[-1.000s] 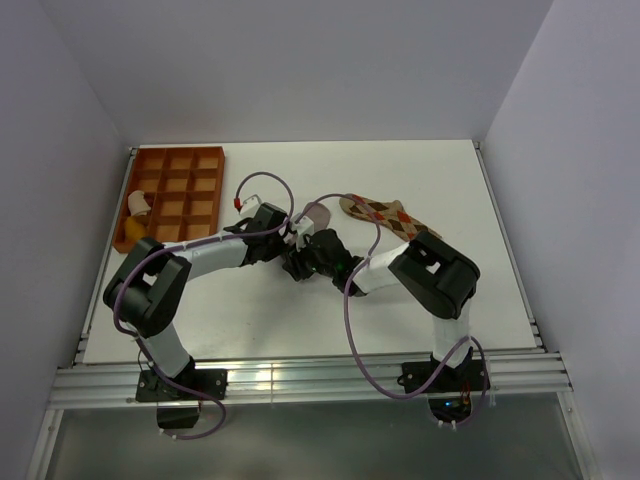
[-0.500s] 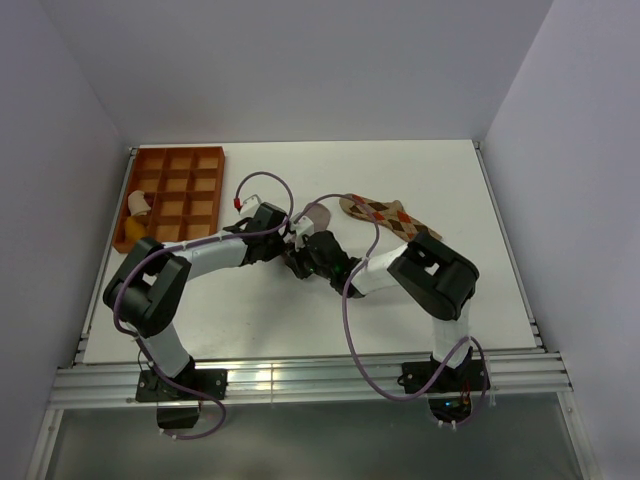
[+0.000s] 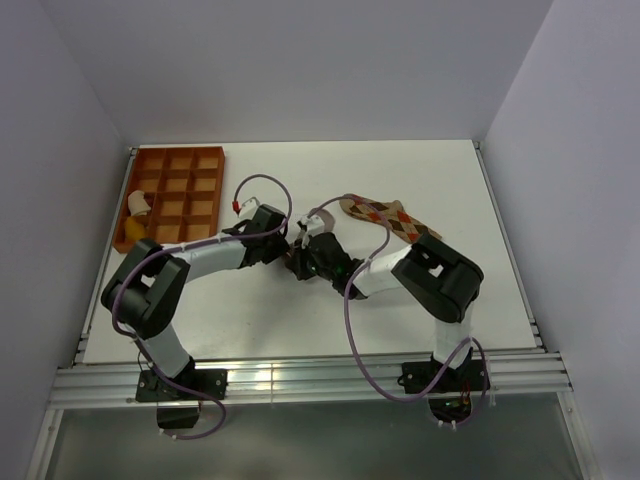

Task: Roll the socks
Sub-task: Roll the sock at the center of the board.

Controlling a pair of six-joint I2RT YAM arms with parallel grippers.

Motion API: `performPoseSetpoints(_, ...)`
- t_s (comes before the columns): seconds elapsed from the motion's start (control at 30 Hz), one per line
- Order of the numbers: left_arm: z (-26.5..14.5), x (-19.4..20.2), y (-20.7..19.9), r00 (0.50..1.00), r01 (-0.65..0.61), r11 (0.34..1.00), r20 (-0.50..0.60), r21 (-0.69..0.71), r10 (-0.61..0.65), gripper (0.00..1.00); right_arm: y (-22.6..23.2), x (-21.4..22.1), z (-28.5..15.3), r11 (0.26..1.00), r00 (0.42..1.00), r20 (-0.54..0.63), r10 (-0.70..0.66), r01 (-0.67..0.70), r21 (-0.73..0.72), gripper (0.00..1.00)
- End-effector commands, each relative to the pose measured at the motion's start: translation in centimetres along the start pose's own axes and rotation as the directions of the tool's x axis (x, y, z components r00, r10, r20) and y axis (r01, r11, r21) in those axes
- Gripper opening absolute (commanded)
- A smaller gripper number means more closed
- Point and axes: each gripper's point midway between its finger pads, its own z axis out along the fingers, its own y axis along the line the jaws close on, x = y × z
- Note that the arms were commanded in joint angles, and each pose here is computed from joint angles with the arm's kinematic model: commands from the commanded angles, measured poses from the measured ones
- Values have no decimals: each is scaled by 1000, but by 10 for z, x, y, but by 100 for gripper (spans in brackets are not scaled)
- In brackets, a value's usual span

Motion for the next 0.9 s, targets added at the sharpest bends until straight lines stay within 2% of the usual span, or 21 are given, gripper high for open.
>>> performPoseSetpoints(0.0,-14,-10,-21,999,47,995,19,84,-49,44,-12,3,-12,984,984,6,176,-176,39,0)
performPoseSetpoints(0.1,-19,-18,-26,996,69,991,42,117,-74,57,-27,9,-15,952,952,6,306,-306,27,0)
performPoseSetpoints(0.2,-24,-22,-29,995,79,985,52,157,-88,62,-39,14,-18,911,911,9,412,-412,-3,0)
performPoseSetpoints(0.57,-22,-8,-41,998,54,957,14,285,-61,60,-55,26,-18,785,785,-56,617,-618,-24,0)
performPoseSetpoints(0.7,-16,-3,-43,999,46,952,0,303,-48,58,-58,32,-16,761,759,-82,647,-649,-8,0)
performPoseSetpoints(0.87,-6,-3,-45,999,33,952,12,303,-39,56,-58,33,-13,755,752,-99,652,-656,-11,0)
